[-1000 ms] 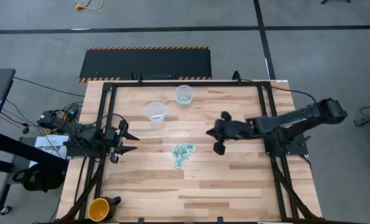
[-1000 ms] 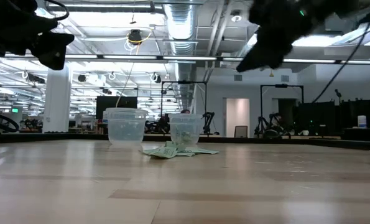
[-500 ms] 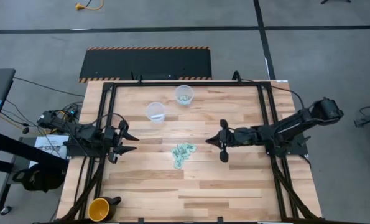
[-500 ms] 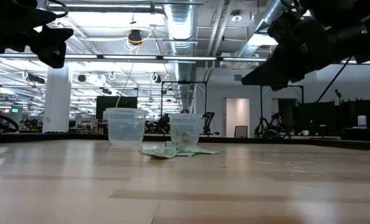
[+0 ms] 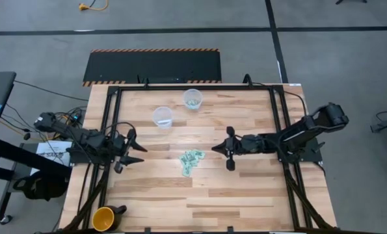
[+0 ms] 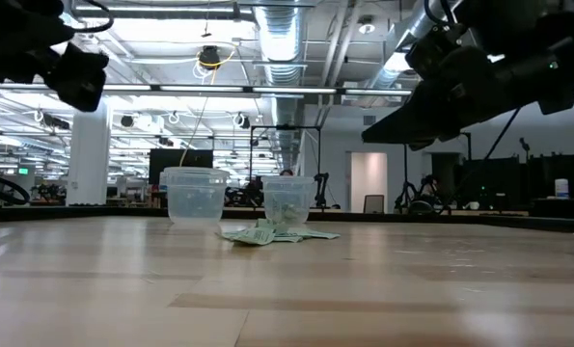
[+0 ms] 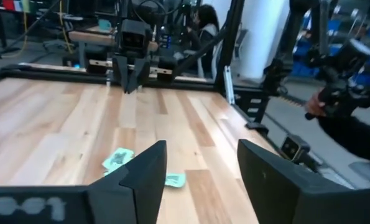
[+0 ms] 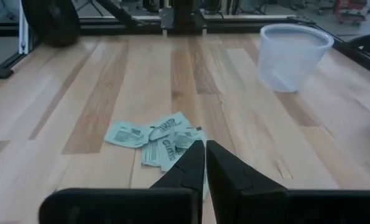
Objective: Pick and place items into bin
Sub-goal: Put the stevia packet into the bottom transparent bin
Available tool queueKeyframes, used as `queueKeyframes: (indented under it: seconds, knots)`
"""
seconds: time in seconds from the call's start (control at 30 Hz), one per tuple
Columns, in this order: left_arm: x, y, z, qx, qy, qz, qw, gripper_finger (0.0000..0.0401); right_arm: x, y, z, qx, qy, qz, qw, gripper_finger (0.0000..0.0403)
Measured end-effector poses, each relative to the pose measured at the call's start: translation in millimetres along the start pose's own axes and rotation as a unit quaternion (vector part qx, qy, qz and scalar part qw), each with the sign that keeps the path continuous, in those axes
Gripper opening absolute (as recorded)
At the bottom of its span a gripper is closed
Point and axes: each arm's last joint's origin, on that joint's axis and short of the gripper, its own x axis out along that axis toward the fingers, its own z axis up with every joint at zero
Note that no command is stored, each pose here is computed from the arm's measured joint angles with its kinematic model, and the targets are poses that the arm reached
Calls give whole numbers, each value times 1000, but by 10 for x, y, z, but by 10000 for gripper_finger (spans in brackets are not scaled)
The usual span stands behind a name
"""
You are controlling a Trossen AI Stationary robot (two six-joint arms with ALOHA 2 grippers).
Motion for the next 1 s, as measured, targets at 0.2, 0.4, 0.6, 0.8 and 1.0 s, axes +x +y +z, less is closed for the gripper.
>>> queueKeyframes:
  seconds: [0.2,0.4,0.6,0.8,1.0]
  knots:
    - [108,-38,133,32,38,6,999,227,64,11,-58,0,-2,0,1000,10]
    - [280,-40,135,72,99,19,992,251,82,14,-82,0,0,0,1000,10]
    - [477,20,89,68,141,4,988,250,51,39,-29,-25,-10,66,997,10]
    - [639,103,67,73,134,-26,988,249,42,-13,-15,-38,-9,109,993,10]
    - [732,271,-29,49,161,-7,986,248,58,-136,-80,-12,28,86,996,10]
